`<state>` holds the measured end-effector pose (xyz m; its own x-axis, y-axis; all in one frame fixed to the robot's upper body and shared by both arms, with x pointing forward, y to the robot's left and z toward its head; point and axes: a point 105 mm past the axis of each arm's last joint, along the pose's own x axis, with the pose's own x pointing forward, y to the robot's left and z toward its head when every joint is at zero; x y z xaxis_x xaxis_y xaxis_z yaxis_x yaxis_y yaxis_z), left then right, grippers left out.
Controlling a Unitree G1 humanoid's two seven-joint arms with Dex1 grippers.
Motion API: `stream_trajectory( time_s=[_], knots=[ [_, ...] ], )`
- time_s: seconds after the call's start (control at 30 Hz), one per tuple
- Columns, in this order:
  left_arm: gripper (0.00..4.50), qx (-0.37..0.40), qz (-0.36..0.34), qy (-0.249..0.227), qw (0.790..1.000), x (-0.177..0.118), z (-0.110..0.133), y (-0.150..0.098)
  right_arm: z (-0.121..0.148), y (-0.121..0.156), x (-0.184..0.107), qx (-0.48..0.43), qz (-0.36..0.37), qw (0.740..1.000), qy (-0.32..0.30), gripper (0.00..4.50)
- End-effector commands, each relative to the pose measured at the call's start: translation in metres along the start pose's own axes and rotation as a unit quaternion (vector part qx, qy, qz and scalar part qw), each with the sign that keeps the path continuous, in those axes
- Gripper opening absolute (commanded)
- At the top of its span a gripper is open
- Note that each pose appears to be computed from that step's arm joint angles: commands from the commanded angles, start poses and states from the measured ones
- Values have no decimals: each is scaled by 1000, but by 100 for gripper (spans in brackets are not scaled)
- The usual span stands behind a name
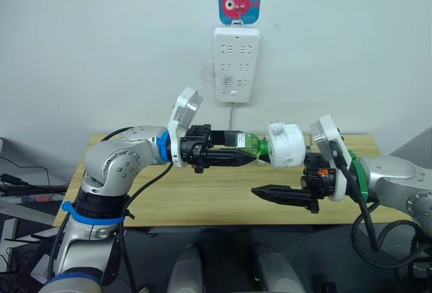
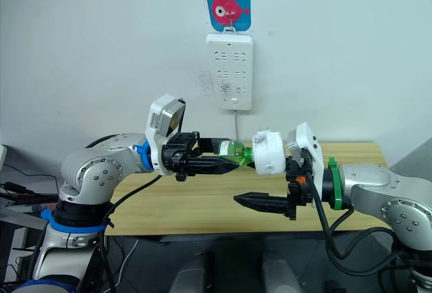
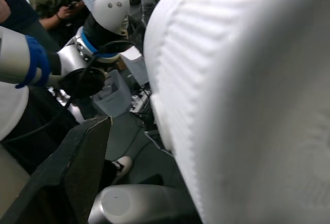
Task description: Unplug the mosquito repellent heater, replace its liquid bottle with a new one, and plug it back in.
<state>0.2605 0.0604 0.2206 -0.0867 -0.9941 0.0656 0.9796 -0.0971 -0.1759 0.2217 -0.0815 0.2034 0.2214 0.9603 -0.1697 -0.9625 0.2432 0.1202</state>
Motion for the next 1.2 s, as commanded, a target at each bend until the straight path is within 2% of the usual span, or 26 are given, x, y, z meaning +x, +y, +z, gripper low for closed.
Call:
stream_trajectory(
  time_s=[0.03,0.37,0.63,0.93,1.0,1.1,1.2],
  knots=[
    [227,23,-7,-10,1000,2,8,-3,9,7,1,-58,15,998,-1,450],
    [227,59,17,-32,998,11,6,3,12,8,2,-170,22,985,30,450],
    [227,72,37,-68,994,15,18,9,-1,8,-5,-171,30,983,57,450],
    [227,64,38,-80,994,13,25,10,-20,12,-5,-168,20,983,77,450],
    [227,61,35,-78,994,13,26,9,-25,12,-13,-151,21,985,86,393],
    [227,53,23,-70,996,10,26,6,-30,6,-36,-106,14,988,107,281],
    [227,40,4,-56,998,7,25,0,-35,-8,-59,-104,-20,984,143,162]
  ],
)
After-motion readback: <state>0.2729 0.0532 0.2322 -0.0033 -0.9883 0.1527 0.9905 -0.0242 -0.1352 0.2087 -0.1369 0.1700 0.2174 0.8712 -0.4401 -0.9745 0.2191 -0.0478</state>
